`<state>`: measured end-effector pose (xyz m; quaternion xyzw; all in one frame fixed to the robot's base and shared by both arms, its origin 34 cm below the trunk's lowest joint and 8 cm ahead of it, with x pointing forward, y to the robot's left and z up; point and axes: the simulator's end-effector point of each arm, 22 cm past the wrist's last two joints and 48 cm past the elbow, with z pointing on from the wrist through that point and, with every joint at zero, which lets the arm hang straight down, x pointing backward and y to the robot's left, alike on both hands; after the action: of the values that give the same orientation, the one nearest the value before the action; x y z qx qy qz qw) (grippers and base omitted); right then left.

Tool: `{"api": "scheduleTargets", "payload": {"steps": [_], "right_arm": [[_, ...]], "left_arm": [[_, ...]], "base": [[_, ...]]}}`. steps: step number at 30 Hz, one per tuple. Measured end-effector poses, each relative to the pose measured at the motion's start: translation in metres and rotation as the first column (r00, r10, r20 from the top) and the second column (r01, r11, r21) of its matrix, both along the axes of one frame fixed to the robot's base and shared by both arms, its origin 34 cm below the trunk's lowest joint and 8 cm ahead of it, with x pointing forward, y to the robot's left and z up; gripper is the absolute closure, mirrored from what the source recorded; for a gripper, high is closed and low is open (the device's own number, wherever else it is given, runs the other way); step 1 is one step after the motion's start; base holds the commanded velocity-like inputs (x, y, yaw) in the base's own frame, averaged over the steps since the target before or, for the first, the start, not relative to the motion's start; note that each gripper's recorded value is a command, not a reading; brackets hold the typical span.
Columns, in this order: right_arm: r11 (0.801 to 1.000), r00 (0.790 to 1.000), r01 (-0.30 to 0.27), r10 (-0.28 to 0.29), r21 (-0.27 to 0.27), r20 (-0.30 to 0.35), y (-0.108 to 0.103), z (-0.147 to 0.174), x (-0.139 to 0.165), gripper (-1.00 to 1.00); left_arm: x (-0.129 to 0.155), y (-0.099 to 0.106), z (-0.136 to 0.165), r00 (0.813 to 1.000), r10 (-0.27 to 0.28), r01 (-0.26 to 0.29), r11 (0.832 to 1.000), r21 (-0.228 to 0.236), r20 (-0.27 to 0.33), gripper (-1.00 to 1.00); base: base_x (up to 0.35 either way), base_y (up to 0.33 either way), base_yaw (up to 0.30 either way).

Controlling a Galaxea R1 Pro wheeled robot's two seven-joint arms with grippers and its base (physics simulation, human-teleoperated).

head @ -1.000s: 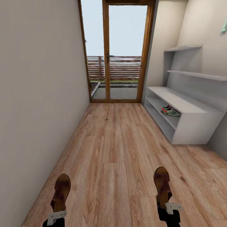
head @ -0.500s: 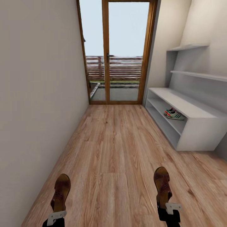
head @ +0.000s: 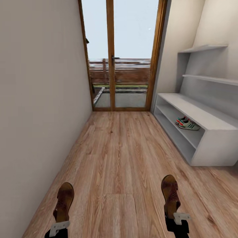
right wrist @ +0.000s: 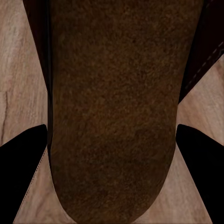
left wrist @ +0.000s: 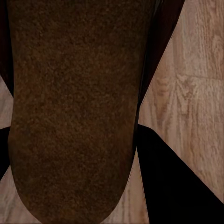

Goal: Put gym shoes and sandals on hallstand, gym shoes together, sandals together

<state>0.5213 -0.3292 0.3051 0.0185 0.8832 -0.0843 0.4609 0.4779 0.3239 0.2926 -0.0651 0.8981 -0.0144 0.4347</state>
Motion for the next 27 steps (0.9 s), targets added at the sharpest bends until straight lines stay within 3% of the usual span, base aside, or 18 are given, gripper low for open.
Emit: {"api": "scheduleTargets", "payload": {"steps": [27], "right_arm": [[1.0,1.0,0.0,0.0,-0.001,-0.001,0.0,-0.0002,-0.0002,1.0]], "left_arm": [[-0.0001,0.0011,0.0001,1.0,0.001,-0.001,1.0,0.001,0.0,1.0]], "base": [[0.34,0.0,0.0]]}}
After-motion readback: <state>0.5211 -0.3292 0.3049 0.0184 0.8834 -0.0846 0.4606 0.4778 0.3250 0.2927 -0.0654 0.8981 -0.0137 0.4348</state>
